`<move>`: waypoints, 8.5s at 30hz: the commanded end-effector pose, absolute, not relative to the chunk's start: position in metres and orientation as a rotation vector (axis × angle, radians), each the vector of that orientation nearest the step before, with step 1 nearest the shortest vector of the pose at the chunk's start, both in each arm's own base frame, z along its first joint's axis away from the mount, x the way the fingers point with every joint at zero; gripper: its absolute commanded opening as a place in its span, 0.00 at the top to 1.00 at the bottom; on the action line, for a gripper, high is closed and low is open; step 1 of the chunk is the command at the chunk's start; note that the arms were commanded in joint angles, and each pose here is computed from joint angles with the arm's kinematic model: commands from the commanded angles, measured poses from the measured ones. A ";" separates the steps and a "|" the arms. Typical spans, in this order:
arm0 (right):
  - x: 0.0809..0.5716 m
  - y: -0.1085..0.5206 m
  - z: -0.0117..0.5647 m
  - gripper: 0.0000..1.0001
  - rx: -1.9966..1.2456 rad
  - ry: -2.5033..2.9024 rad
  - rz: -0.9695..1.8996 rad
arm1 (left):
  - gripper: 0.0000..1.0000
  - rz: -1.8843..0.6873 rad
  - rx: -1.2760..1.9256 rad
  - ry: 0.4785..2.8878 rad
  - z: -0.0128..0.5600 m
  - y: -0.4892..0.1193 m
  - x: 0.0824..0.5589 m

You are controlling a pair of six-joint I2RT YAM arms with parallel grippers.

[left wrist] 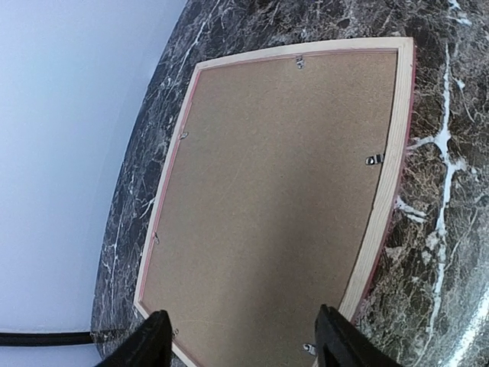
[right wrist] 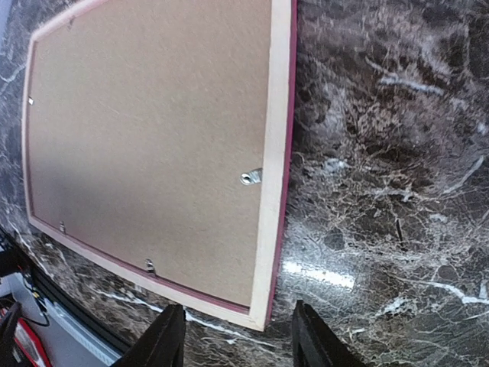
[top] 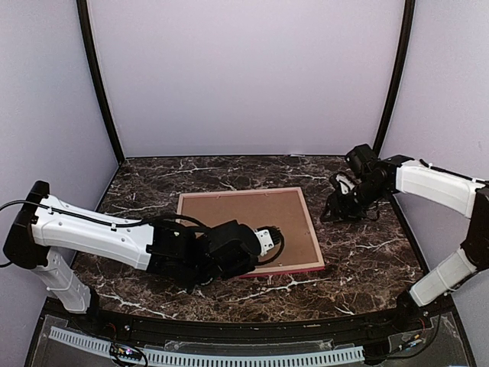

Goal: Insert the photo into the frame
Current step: Pick up the photo frame from the center of the board, then pass from the right arm to the left, then pass from the left arm to the right, then turn over the photo frame.

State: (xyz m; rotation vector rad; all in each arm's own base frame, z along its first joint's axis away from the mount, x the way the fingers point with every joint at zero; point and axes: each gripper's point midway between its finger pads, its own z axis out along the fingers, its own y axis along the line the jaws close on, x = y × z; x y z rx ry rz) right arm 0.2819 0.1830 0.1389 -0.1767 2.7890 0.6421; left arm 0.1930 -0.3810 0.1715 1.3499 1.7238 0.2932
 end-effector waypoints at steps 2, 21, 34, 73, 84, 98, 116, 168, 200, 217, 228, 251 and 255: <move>0.286 0.190 0.099 0.48 -0.189 2.800 0.577 | 0.22 0.119 1.325 1.785 0.164 -0.387 0.192; 0.283 0.203 0.022 0.58 -0.319 2.903 0.289 | 0.03 -0.132 1.324 1.970 0.118 -0.378 0.202; 0.277 0.214 0.056 1.00 -0.334 2.901 0.369 | 0.01 -0.101 1.540 1.949 0.082 -0.386 0.187; 0.258 0.214 0.119 0.71 -0.412 2.951 0.517 | 0.71 0.450 1.541 1.653 0.114 -0.382 0.205; 0.310 0.180 0.207 0.58 -0.300 2.744 0.434 | 1.00 0.445 1.494 1.613 0.185 -0.387 0.209; 0.359 0.136 0.319 0.56 -0.156 2.468 0.411 | 1.00 0.001 1.385 1.705 0.330 -0.408 0.220; 0.363 0.127 0.350 0.52 -0.161 2.326 0.496 | 1.00 -0.737 1.055 1.882 0.434 -0.365 0.283; 0.319 0.263 0.317 0.73 -1.200 1.835 1.241 | 1.00 -1.434 1.318 2.082 0.332 -0.367 0.262; 0.421 0.172 0.226 1.00 -0.232 2.230 1.322 | 0.07 -0.529 0.576 2.121 0.353 -0.236 0.385; 0.419 0.149 0.133 0.96 0.365 2.257 1.351 | 0.07 -0.760 0.322 2.215 0.263 -0.231 0.347; 0.392 0.154 0.102 0.74 0.443 2.298 1.367 | 0.08 -0.866 0.168 2.298 0.209 -0.224 0.323; 0.306 0.124 0.069 0.38 0.514 2.502 0.975 | 0.08 -0.885 -0.085 2.400 0.133 -0.220 0.292; 0.302 0.110 0.076 0.37 0.510 2.507 0.858 | 0.08 -0.865 -0.096 2.415 0.129 -0.220 0.291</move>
